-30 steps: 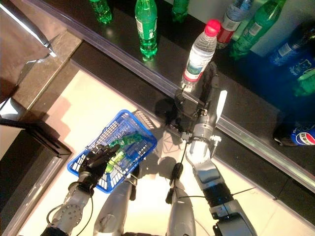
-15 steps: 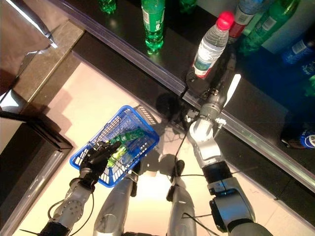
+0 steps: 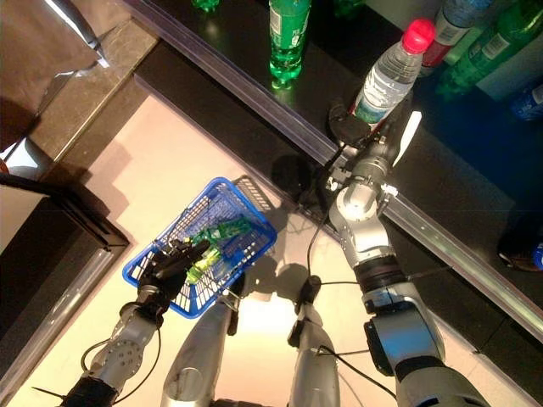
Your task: Pick up the drink and place into the basket.
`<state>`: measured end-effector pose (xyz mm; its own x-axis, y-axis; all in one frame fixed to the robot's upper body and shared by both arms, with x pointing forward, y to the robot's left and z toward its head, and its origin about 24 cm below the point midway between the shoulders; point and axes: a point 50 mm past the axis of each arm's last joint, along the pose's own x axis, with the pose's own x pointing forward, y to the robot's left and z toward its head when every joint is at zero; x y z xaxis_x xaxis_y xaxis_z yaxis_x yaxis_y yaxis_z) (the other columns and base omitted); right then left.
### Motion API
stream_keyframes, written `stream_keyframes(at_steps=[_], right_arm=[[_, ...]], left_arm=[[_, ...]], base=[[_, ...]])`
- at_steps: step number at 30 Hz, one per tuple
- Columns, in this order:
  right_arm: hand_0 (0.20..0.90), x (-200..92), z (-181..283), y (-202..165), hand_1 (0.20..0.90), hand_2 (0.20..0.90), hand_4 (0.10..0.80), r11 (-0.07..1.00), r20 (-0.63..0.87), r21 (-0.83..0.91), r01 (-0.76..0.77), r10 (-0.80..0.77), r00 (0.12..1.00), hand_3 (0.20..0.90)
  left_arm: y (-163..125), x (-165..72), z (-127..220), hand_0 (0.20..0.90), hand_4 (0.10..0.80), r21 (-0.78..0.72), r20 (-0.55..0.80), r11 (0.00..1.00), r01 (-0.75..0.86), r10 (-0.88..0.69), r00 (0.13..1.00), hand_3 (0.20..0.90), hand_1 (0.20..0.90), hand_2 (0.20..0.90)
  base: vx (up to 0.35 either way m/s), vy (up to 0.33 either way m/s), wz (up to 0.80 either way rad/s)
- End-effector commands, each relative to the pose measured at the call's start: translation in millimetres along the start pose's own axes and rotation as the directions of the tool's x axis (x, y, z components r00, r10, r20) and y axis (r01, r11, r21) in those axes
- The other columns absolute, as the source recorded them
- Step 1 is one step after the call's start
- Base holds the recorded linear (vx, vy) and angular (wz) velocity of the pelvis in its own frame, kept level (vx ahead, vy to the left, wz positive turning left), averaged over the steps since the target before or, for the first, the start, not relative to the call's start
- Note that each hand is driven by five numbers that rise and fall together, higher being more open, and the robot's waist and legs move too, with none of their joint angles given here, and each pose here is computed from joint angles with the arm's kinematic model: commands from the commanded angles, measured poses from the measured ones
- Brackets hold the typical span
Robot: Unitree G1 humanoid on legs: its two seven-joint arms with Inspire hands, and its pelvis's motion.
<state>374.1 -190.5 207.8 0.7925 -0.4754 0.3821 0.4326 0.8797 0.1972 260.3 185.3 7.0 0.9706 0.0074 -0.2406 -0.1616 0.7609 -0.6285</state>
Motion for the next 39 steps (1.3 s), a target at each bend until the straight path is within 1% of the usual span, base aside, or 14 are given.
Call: stream_keyframes(at_steps=[1,2,3,10,23,32,39], right_arm=[[0.764,28.6,82.4,10.8,0.764,0.764,0.641,0.995,0.308,0.055,-0.079,0.058,0.95,0.741],[0.559,30.7,83.1,10.2,0.559,0.559,0.402,0.996,0.307,0.052,-0.066,0.047,0.95,0.502],[0.3,33.0,83.8,8.2,0.3,0.3,0.1,0.998,0.31,0.042,-0.052,0.037,0.95,0.2],[0.3,41.9,85.3,-0.9,0.3,0.3,0.1,0.999,0.306,0.046,-0.012,-0.003,0.952,0.2],[0.3,39.4,84.8,-3.7,0.3,0.3,0.1,0.999,0.317,0.048,-0.01,-0.006,0.948,0.2],[0.3,27.9,86.6,-9.3,0.3,0.3,0.1,0.998,0.365,0.042,-0.036,0.018,0.931,0.2],[0.3,15.2,92.8,-12.5,0.3,0.3,0.1,0.997,0.422,0.046,-0.056,0.032,0.906,0.2]], left_arm=[[-53.9,-10.5,61.6,0.3,0.1,0.04,0.299,0.947,0.319,-0.316,0.9,0.2,0.3,0.3],[-53.5,-10.1,61.2,0.3,0.1,0.042,0.298,0.947,0.319,-0.317,0.9,0.2,0.3,0.3],[-53.0,-10.4,61.4,0.3,0.1,0.042,0.297,0.947,0.318,-0.316,0.901,0.2,0.3,0.3],[-50.6,-11.3,63.4,0.3,0.1,0.051,0.291,0.946,0.32,-0.321,0.901,0.2,0.3,0.3],[-51.8,-11.9,66.9,0.3,0.1,0.047,0.313,0.941,0.336,-0.334,0.889,0.2,0.3,0.3],[-51.3,-13.9,77.0,0.3,0.1,0.06,0.361,0.944,0.326,-0.325,0.874,0.2,0.3,0.3],[-47.5,-16.8,79.0,0.3,0.1,0.062,0.371,0.946,0.317,-0.316,0.873,0.2,0.3,0.3]], base=[[0.005,-0.001,0.03],[0.0,0.0,0.0],[0.0,0.0,0.0],[0.0,-0.01,0.04],[-0.003,-0.004,0.01],[-0.021,-0.014,0.0],[-0.009,-0.031,-0.01]])
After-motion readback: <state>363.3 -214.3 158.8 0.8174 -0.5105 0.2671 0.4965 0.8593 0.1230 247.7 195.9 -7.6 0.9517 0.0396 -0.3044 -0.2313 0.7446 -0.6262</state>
